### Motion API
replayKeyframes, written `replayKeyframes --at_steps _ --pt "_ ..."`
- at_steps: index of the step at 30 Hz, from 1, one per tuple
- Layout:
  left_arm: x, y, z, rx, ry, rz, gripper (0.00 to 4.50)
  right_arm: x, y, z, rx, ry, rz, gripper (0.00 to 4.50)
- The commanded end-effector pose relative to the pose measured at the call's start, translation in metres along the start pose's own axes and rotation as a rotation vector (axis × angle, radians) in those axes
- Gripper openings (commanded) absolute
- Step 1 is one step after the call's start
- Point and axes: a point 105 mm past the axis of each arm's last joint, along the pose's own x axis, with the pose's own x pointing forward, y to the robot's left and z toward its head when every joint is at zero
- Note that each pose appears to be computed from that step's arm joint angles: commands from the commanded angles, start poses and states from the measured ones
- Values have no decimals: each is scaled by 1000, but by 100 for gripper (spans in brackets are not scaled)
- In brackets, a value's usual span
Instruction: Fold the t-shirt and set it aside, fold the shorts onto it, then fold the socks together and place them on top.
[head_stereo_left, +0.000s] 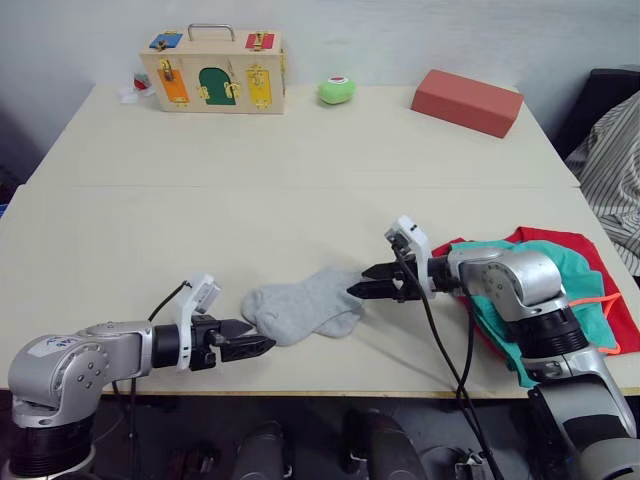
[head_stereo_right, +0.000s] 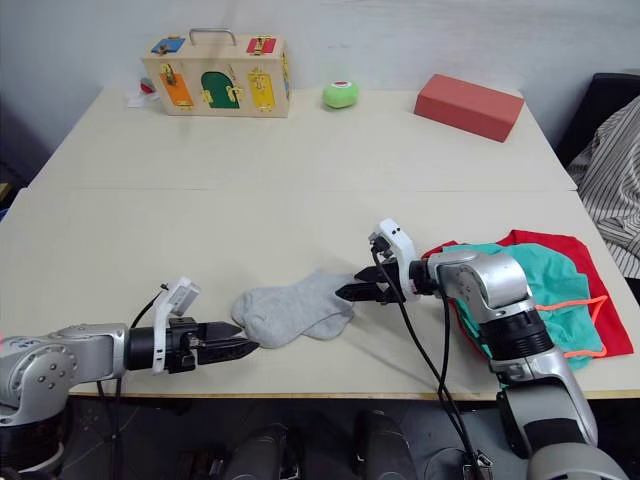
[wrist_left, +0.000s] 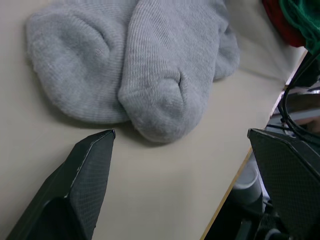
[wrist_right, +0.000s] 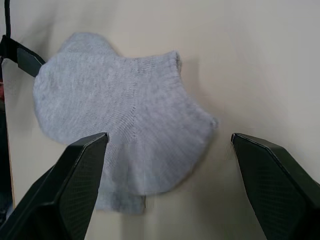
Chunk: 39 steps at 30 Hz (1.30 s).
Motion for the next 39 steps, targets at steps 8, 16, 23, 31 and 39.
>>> replayKeyframes --at_steps 8,16,23,31,39 --pt "26 3 -6 -19 11 45 259 6 -2 14 -8 -78 -32 126" --pt "27 -1 -7 44 -8 26 3 2 10 14 -32 -130 12 0" --pt "8 -9 11 58 -49 -52 3 -17 25 20 -63 -223 60 0" --pt "-12 -2 27 -26 -106 -89 3 -28 32 18 -65 -260 45 0" --pt "-40 4 47 -32 -50 -119 3 -35 54 6 -30 -279 52 0"
